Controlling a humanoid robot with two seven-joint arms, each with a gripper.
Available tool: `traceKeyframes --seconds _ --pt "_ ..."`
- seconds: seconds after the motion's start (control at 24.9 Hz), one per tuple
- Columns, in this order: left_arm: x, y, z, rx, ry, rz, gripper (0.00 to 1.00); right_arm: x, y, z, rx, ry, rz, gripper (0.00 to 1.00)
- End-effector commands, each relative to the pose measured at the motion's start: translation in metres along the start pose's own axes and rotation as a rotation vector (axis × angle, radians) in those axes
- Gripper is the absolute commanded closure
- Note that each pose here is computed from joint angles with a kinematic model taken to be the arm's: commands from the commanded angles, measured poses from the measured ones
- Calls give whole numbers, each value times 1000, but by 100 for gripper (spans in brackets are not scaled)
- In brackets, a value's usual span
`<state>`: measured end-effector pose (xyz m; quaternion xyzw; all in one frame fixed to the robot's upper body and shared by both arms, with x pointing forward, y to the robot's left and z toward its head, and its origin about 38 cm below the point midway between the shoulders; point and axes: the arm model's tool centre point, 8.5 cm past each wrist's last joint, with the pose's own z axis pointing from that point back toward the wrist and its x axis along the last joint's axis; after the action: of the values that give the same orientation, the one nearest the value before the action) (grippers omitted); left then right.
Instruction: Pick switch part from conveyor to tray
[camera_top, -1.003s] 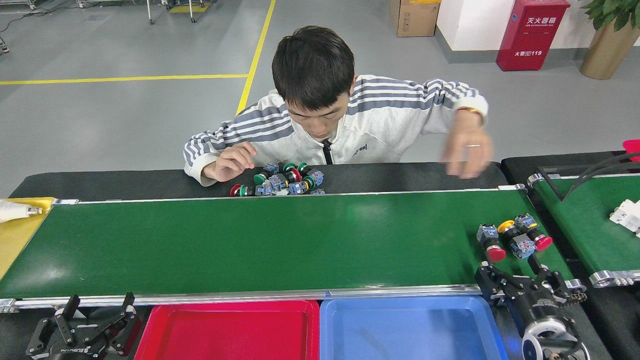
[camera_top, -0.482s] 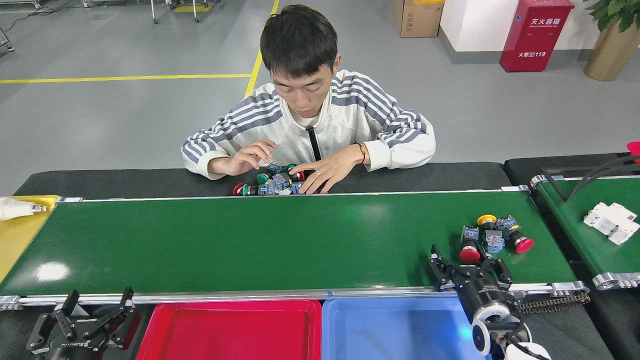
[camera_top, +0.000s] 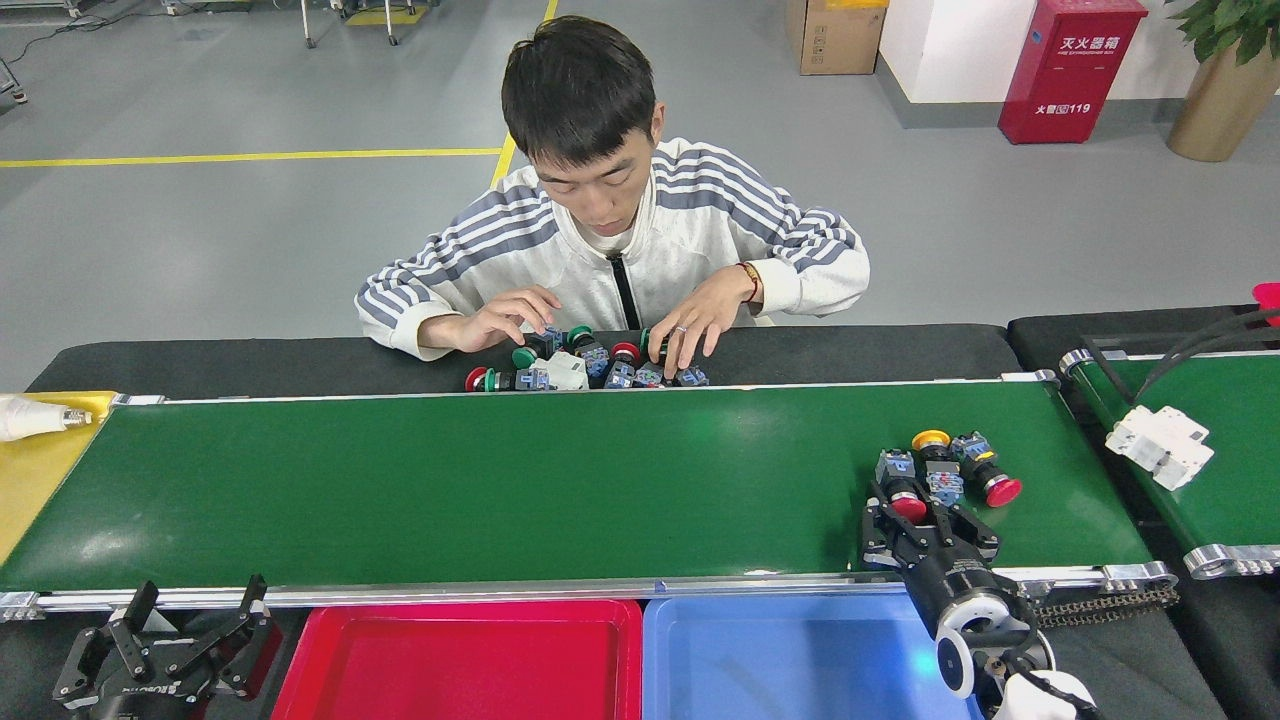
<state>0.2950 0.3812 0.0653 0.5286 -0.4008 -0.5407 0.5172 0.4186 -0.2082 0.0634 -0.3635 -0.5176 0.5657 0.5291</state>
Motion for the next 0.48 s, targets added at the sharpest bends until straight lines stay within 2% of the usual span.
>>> traceKeyframes --seconds 0.0,0.12,0.2,0.24,0.28,0.32,0.36,0.4,0.44 --pt "-1 4 -1 19 9 3 0 19 -17 8 -55 -100 31 98" --pt "-2 6 -2 22 10 5 0 70 -21 28 -93 -349 96 98" --pt "-3 4 -1 17 9 6 0 109 -12 39 -82 -554 149 98" --pt "-1 4 -2 17 2 6 0 130 -5 46 -68 -665 182 94" --pt "-1 3 -2 15 1 6 0 146 1 52 -55 -735 212 83" --pt "-2 6 -4 22 -1 1 0 165 10 58 -38 -800 254 46" --pt "-2 8 -5 26 -3 0 0 177 16 61 -28 -829 279 4" --pt "-1 10 -7 34 -6 0 0 184 21 63 -19 -848 290 0" --pt "0 12 -9 38 -11 2 0 185 24 64 -11 -857 287 0"
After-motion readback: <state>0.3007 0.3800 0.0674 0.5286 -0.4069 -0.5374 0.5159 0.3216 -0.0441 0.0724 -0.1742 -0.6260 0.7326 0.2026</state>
